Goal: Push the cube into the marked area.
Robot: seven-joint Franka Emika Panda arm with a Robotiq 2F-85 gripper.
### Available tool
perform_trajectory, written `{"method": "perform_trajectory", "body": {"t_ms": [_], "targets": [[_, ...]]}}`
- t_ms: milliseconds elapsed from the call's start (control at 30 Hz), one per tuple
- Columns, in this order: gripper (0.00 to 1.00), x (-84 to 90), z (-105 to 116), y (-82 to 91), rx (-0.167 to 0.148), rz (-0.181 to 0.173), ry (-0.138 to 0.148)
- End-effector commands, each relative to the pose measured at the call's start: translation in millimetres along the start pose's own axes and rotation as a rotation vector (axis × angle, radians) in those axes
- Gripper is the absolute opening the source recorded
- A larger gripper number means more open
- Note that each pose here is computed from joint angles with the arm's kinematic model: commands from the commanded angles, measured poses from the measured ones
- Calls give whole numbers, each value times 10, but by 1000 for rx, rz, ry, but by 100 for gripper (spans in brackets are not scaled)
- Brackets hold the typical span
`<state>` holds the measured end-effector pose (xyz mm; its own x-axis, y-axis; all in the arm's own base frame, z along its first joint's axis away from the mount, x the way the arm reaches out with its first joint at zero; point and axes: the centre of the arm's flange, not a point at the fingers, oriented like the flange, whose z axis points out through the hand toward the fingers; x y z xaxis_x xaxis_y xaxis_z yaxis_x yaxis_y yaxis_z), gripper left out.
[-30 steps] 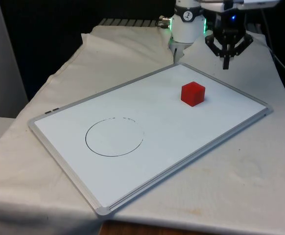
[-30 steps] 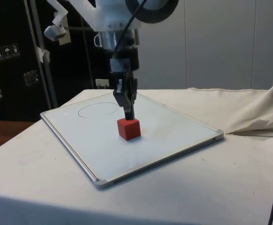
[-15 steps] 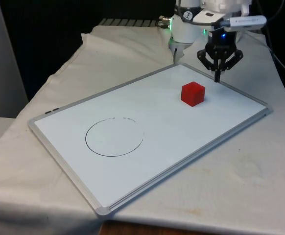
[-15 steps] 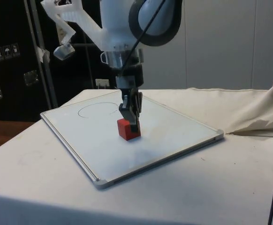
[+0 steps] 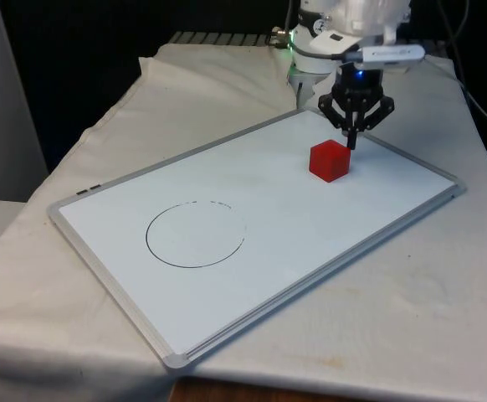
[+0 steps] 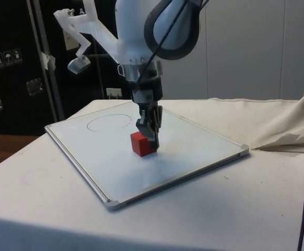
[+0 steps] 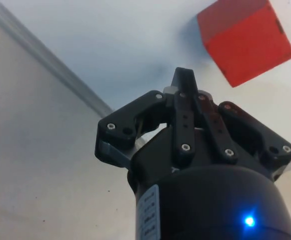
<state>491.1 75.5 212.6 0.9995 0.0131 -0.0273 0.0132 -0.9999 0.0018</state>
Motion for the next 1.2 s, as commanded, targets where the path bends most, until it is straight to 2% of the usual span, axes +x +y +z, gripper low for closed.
{"method": "perform_trajectory", "body": {"t_ms": [0, 100, 133, 167, 400, 433, 467, 667, 700, 733, 1000, 1033, 1100, 1167], "targets": [[0, 33, 24, 35, -9, 8, 5], [0, 62, 42, 62, -13, 19, 5], [0, 44, 35, 46, -3, 14, -2], [0, 73, 41, 71, -13, 23, 6], [0, 148, 36, 137, -26, 52, 8], [0, 128, 34, 127, -13, 47, 5], [0, 159, 40, 156, -31, 61, 7], [0, 195, 34, 189, -44, 88, 11], [0, 183, 29, 176, -33, 83, 12], [0, 200, 42, 189, -45, 93, 10], [0, 232, 85, 192, -44, 156, 9], [0, 222, 64, 178, -35, 139, 10], [0, 234, 91, 187, -42, 170, 9], [0, 236, 93, 182, -41, 184, 9]]}}
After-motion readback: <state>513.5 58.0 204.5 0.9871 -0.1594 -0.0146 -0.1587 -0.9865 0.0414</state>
